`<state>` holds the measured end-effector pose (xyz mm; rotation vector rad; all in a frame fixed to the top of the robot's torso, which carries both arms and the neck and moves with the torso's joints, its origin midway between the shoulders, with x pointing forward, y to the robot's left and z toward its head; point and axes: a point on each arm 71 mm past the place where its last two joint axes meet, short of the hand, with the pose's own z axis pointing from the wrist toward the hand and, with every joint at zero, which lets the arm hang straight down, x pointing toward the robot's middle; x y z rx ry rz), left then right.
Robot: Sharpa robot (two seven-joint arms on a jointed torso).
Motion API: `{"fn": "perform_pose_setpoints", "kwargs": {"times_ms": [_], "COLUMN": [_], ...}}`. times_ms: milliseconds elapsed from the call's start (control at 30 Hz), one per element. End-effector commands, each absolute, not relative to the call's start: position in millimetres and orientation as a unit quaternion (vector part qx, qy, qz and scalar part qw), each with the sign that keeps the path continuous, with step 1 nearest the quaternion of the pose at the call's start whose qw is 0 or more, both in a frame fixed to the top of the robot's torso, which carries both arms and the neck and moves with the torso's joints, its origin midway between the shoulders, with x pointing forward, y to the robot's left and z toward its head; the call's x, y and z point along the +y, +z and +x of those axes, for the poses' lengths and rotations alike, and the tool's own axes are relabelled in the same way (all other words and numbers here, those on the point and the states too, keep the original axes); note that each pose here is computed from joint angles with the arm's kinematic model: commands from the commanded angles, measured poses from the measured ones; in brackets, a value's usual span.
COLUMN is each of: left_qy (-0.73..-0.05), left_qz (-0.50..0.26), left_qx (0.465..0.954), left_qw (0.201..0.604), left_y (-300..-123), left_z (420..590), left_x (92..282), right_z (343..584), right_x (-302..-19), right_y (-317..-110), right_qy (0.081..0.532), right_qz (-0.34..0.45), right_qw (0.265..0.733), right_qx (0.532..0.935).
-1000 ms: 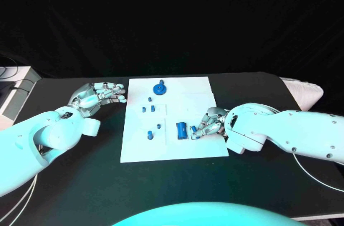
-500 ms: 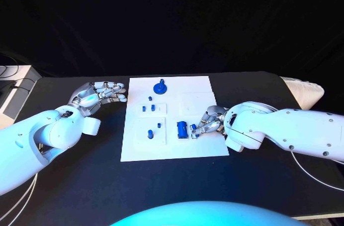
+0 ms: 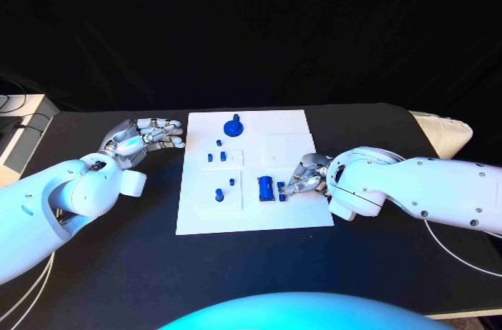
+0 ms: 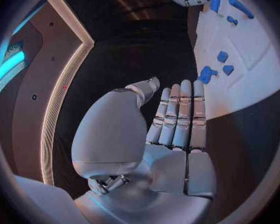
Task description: Assemble the parts on the task board
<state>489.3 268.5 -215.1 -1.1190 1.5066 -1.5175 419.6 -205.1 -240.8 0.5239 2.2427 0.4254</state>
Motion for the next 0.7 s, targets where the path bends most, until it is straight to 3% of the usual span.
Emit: {"fn": "perform_pose_setpoints", "kwargs": {"times_ms": [33,700], "left_qy": [-0.595,-0.596], "left_qz": [-0.43,-0.429], "left_qx": [0.583,0.581], "left_qw": [0.35,0.35], "left_y": [-214.2,-214.2], "left_z": [488.9,489.3], "left_x": [266.1,265.0], "right_z": [417.8,422.2], "right_x": [-202.2,-209.3], "right_y": [-241.2,-237.9], "right_qy": [0.17,0.17], "right_qz": [0.191,0.166], "right_qw": [0.385,0.428], "right_qx": [0.887,0.872]}}
